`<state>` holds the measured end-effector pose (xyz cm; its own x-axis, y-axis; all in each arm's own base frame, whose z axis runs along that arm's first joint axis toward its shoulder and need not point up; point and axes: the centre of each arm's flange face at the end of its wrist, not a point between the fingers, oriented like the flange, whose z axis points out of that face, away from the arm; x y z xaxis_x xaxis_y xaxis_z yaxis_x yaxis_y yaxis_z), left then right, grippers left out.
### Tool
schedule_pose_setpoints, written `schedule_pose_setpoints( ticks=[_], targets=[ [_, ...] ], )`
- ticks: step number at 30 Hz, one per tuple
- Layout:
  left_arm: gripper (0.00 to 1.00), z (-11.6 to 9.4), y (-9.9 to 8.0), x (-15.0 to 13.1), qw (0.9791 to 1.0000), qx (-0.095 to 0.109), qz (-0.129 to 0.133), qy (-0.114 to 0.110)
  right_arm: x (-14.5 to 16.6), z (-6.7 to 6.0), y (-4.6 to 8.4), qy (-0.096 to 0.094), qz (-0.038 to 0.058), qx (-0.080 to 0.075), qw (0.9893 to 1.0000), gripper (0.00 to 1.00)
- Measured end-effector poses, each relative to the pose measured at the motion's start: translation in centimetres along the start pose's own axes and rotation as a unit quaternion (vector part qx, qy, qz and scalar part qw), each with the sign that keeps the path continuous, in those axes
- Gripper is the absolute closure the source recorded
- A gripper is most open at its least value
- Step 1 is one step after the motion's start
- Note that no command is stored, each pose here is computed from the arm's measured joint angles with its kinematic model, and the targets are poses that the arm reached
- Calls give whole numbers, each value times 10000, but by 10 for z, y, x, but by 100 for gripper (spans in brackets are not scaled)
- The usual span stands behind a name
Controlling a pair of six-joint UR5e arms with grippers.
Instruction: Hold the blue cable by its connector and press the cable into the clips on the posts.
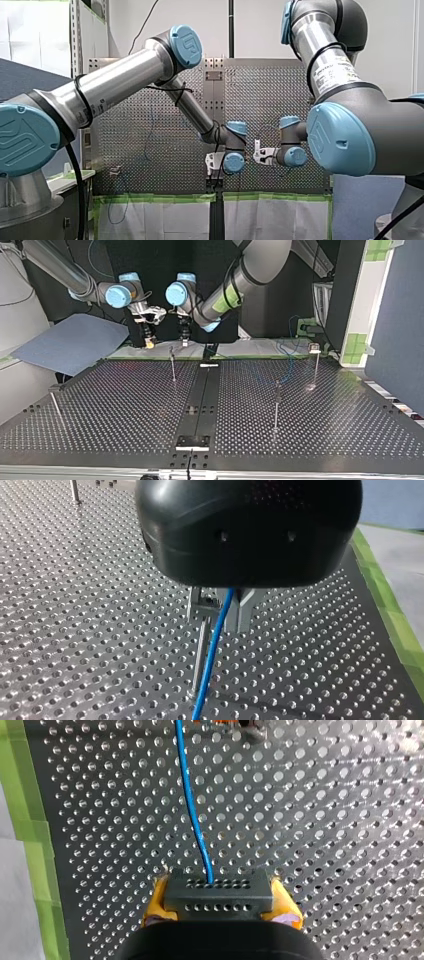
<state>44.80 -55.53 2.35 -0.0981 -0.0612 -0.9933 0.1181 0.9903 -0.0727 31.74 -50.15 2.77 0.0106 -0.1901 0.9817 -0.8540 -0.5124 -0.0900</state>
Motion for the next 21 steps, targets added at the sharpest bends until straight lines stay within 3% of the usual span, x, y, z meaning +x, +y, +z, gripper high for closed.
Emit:
schedule_pose_setpoints(
  ticks=[6,21],
  targets=[
    [99,2,2,0,10000,9,-8,9,4,4,6,-47,67,-47,10000,100],
    [99,10,2,0,9991,368,54,181,21,19,19,-231,217,-132,9994,100]
  ],
)
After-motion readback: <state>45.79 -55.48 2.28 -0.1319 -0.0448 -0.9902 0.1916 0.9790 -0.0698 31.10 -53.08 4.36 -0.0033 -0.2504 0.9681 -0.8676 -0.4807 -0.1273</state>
